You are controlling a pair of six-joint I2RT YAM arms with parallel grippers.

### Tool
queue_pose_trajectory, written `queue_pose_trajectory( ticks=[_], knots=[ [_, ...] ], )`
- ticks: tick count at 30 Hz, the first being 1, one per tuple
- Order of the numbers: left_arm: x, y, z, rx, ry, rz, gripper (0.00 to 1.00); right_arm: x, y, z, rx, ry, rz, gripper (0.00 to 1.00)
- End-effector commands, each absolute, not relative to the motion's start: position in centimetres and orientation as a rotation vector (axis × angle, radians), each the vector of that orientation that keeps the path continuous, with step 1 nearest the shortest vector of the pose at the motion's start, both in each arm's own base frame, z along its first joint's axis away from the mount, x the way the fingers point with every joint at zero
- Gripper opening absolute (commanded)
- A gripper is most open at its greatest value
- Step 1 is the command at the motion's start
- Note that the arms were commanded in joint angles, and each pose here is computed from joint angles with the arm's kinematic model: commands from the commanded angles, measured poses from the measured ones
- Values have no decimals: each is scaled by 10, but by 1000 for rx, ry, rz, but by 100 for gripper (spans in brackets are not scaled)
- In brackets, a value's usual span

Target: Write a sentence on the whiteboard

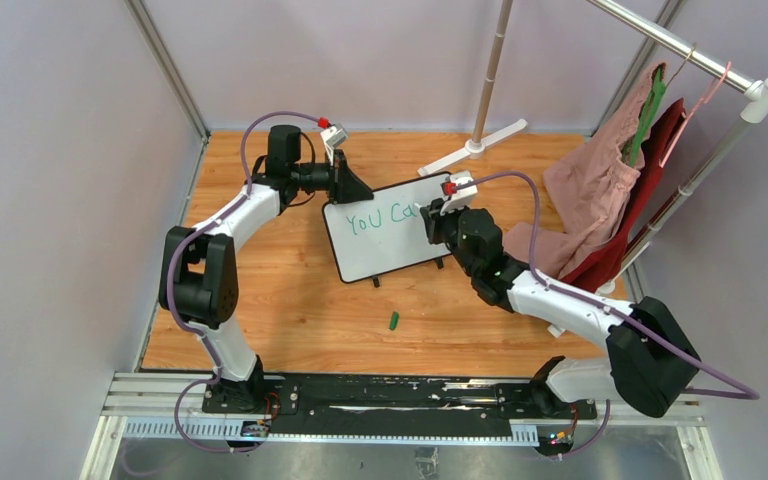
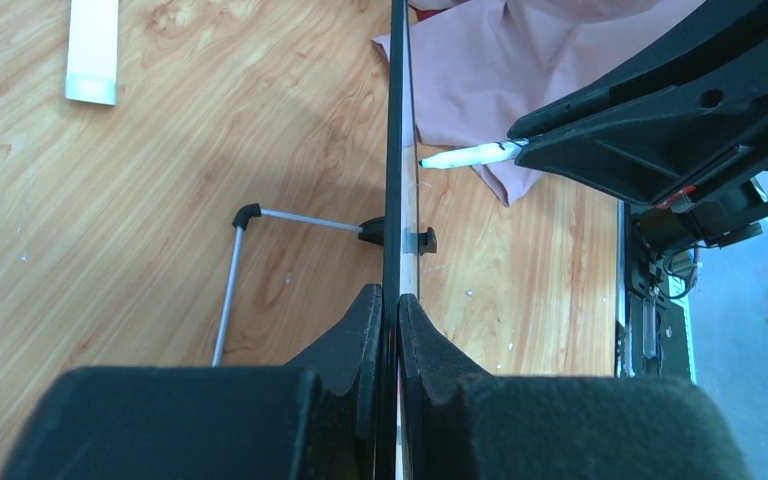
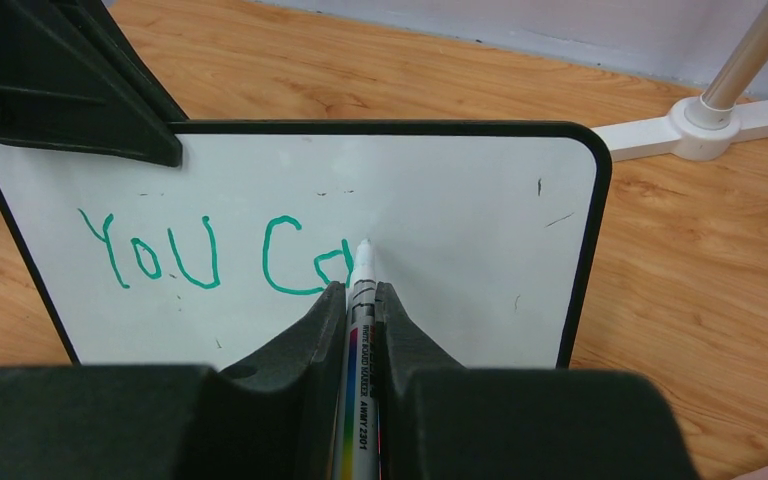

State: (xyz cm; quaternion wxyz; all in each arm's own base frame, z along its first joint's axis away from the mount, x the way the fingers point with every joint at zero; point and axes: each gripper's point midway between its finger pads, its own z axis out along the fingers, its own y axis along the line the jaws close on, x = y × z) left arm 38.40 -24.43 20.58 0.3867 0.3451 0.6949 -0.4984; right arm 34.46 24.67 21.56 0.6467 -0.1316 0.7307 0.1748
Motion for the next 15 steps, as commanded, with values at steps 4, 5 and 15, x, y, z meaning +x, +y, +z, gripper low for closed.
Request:
queue_pose_trajectory(
  ticks=[4, 5, 15],
  knots=[
    [375, -246, 207, 884, 1775, -1279, 0, 356, 247, 227, -271, 1637, 397, 0],
    [375, -246, 207, 885, 1774, -1280, 0, 356, 247, 225, -272, 1640, 394, 0],
    [375, -246, 209, 886, 1770, -1276, 0, 352, 241, 205, -273, 1690, 371, 0]
  ],
)
